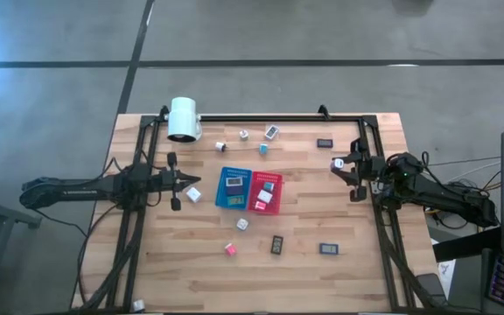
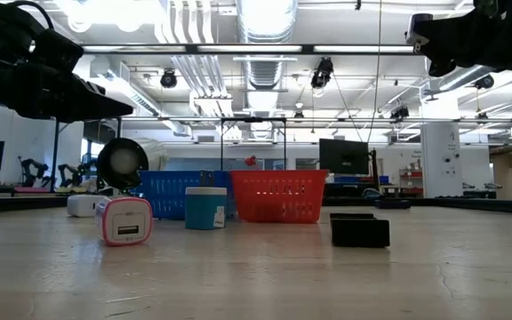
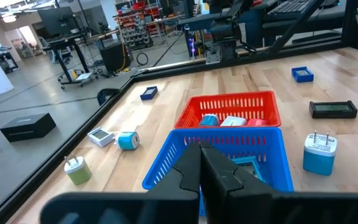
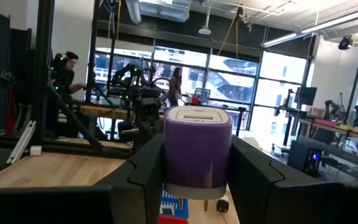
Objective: Pick & Place Office items
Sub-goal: Put the violet charger adapter into the red bin
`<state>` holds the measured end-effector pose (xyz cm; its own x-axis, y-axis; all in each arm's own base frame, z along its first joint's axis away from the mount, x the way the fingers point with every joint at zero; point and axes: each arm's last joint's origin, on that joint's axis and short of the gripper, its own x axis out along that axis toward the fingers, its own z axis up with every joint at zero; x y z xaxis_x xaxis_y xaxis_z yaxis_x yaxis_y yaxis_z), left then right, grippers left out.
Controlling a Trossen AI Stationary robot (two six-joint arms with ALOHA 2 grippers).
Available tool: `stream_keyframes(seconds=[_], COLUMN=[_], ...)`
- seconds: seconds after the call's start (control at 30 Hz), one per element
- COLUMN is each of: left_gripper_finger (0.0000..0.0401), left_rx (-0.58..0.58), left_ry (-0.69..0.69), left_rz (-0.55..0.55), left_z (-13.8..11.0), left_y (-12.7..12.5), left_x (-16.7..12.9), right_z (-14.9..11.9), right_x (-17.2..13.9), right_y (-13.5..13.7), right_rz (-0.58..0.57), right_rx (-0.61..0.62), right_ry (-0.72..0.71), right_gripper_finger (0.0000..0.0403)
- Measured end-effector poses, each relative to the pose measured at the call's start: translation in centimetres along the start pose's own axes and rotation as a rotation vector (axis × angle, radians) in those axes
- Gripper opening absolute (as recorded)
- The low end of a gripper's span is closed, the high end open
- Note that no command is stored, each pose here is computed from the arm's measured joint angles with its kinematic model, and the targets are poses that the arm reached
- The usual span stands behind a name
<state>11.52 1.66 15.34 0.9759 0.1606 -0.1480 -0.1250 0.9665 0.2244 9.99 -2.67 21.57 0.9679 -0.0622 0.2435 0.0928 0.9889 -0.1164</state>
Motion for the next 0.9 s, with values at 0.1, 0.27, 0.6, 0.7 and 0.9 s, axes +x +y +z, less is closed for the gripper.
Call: stream_keyframes(seconds=[0.1, 0.27, 0.6, 0.7, 0.9], left_gripper_finger=[0.0003, 0.0003, 0.0003, 0.0003, 0.0003], left_rx=[0.000, 0.000, 0.000, 0.000, 0.000], left_ry=[0.000, 0.000, 0.000, 0.000, 0.000], left_rz=[0.000, 0.000, 0.000, 0.000, 0.000], left_z=[0.0, 0.0, 0.0, 0.0, 0.0], left_y=[0.0, 0.0, 0.0, 0.0, 0.0], left_x=[0.0, 0.0, 0.0, 0.0, 0.0], right_z=[-0.1, -0.3, -0.5, -0.5, -0.6], right_x=[0.1, 0.4, 1.0, 1.3, 2.0], right_y=[0.0, -0.1, -0.3, -0.3, -0.5], right_rz=[0.000, -0.001, 0.001, 0.002, 0.004], right_rx=[0.003, 0.002, 0.015, 0.020, 0.033], right_ry=[0.010, 0.028, 0.065, 0.081, 0.122], right_gripper_finger=[0.0130, 0.0130, 0.0130, 0.0130, 0.0130])
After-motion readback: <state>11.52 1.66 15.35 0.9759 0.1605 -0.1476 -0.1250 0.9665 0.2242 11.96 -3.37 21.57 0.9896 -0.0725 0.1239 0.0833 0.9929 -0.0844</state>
